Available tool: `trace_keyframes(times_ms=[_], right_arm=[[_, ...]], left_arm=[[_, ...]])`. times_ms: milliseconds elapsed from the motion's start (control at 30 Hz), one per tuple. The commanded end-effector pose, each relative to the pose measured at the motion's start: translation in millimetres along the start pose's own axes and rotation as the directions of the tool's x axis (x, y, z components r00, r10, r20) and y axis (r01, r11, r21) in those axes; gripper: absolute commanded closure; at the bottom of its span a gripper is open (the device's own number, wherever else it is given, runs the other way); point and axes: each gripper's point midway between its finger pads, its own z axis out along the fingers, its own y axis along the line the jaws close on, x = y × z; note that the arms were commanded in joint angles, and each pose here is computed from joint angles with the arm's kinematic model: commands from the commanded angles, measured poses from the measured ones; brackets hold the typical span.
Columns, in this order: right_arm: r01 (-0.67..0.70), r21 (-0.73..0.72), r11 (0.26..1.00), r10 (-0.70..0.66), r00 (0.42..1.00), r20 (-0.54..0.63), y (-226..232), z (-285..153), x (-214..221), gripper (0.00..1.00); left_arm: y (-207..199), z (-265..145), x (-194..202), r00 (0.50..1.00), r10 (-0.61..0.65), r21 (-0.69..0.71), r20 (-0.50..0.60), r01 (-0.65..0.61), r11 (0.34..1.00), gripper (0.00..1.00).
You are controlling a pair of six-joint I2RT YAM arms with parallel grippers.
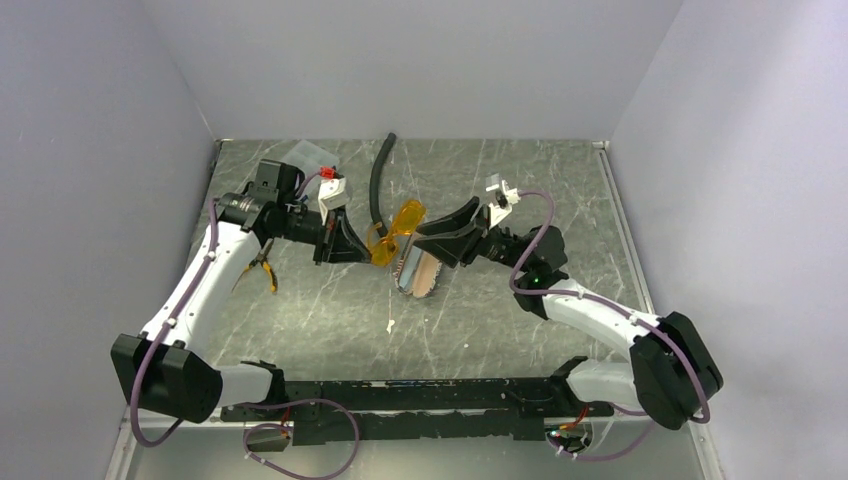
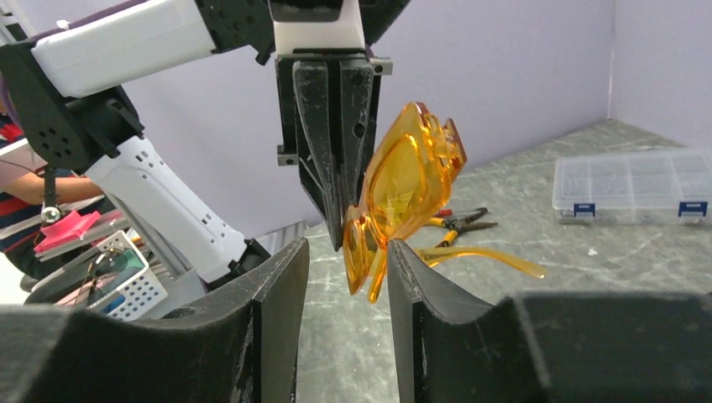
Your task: Organize the sunglasses
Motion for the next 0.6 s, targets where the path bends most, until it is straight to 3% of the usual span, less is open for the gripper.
trace_keyframes(times_ms=[0,233,567], right_arm=[[0.078,-0.089,0.993,-0.070,0.993,0.090,18.0,12.4,-32.6,0.58],[0.053,-0.080,0.995,-0.047,0.996,0.077,9.2,18.1,-28.2,0.62],[0.052,0.063,0.997,-0.052,0.999,-0.008,-8.1,-2.8,-0.7,0.61]], left_arm=[[-9.2,3.6,-5.3,0.999,0.032,0.056,0.019,-0.033,0.998,0.97],[-21.0,3.0,-5.8,0.997,0.070,0.092,0.031,-0.073,0.993,0.97],[-12.2,-0.7,-19.0,0.996,0.090,0.024,0.026,-0.091,0.996,0.97]])
